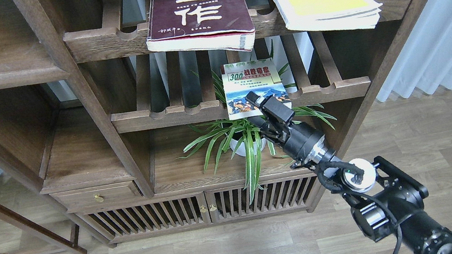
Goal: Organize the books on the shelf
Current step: 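Grasp the small blue-and-white book with the right gripper and tip it out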
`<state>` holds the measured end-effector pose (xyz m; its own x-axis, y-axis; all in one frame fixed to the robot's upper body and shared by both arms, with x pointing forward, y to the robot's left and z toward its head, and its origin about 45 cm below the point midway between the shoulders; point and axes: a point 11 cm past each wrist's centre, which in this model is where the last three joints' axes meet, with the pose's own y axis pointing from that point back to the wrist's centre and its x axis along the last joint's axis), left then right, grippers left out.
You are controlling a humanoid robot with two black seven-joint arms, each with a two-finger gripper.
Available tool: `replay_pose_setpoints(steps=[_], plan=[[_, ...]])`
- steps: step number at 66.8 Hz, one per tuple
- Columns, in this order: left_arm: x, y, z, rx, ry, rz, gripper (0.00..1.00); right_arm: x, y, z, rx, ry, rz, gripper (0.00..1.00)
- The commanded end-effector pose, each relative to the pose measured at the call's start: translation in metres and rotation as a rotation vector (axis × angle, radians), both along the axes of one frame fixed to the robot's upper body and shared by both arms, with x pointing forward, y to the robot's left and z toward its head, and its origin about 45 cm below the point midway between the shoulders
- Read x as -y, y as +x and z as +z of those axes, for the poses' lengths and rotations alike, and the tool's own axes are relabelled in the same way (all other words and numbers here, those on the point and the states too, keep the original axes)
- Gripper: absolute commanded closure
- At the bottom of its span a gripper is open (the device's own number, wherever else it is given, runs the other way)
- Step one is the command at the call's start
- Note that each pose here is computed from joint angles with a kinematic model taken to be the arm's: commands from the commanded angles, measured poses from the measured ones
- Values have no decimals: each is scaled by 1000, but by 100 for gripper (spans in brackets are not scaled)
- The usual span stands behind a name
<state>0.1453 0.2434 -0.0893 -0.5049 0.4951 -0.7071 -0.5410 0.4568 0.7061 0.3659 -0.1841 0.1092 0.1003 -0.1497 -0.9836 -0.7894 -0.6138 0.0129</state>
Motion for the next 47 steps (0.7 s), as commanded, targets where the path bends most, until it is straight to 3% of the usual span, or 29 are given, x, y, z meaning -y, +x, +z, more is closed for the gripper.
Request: replay_pose_setpoints(steps=[1,28,47], plan=[[-1,0,0,0,1,0,0,1,2,-2,-8,-9,3,0],[-2,1,0,2,4,2,0,14,14,-17,-113,-73,-53,0],[-3,0,0,-2,6,0,0,24,32,-12,-115,-104,-105,1]])
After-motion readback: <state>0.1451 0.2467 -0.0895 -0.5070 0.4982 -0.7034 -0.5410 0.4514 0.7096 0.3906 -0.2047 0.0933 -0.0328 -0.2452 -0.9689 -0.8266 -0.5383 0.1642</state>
